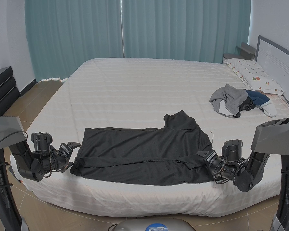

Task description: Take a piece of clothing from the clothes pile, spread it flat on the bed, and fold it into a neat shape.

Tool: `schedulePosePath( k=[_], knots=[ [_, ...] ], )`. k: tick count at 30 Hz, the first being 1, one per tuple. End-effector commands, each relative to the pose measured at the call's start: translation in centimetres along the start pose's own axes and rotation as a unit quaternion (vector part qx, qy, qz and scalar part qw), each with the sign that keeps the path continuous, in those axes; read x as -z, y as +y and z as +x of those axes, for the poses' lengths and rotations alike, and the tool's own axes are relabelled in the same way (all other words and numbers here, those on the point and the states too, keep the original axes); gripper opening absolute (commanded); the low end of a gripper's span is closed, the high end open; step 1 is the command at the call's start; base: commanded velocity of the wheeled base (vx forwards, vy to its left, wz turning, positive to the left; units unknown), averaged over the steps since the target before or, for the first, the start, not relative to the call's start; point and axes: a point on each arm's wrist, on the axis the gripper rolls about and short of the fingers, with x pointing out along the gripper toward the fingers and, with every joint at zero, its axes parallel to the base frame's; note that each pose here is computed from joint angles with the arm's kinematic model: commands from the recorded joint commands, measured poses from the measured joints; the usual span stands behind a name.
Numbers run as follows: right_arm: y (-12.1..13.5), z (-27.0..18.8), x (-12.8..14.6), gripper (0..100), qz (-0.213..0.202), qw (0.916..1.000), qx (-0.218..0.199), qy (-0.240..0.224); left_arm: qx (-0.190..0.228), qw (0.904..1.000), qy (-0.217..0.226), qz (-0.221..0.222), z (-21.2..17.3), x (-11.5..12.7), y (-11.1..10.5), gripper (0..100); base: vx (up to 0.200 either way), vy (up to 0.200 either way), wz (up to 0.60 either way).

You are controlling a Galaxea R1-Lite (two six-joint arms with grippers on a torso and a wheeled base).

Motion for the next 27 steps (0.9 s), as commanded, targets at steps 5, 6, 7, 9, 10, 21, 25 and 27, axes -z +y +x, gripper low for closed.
schedulePosePath(
  k=[5, 6, 7, 9, 10, 21, 25, 27],
  knots=[
    [0.7, 0.0, 0.5, 100, -0.004, 0.9999, -0.011, 0.004, 0.0, 1.0, 0.0, 0.0, 0.0, 0.0, 0.0, 100, 0.0, 0.0, 0.0],
    [0.9, -0.1, 0.5, 100, -0.005, 0.9999, -0.013, 0.004, 0.0, 1.0, 0.0, 0.0, 0.0, 0.0, 0.0, 100, 0.0, 0.0, 0.0],
    [1.1, -0.4, 0.6, 100, -0.006, 0.9998, -0.016, 0.005, 0.0, 1.0, 0.0, 0.0, 0.0, 0.0, 0.0, 100, 0.0, 0.0, 0.0],
    [1.3, -0.6, 0.5, 100, -0.007, 0.9998, -0.019, 0.004, 0.0, 1.0, 0.0, -0.001, 0.0, 0.0, 0.0, 100, 0.0, 0.0, 0.0],
    [1.7, -1.0, 0.6, 100, -0.008, 0.9996, -0.025, 0.006, 0.0, 1.0, 0.0, 0.0, 0.0, 0.0, 0.0, 100, 0.0, 0.0, 0.0],
    [2.2, -2.2, 0.9, 100, -0.014, 0.9994, -0.027, 0.013, 0.0, 1.0, 0.0, 0.0, 0.0, 0.0, 0.0, 100, 0.0, 0.0, 0.0],
    [2.0, -1.7, 1.8, 100, -0.019, 0.9993, -0.022, 0.025, 0.0, 1.0, 0.0, 0.0, 0.0, 0.0, 0.0, 100, 0.0, 0.0, 0.0],
    [1.7, -1.3, 2.0, 100, -0.02, 0.9993, -0.018, 0.027, 0.0, 1.0, 0.0, 0.0, 0.0, 0.0, 0.0, 100, 0.0, 0.0, 0.0]
  ],
)
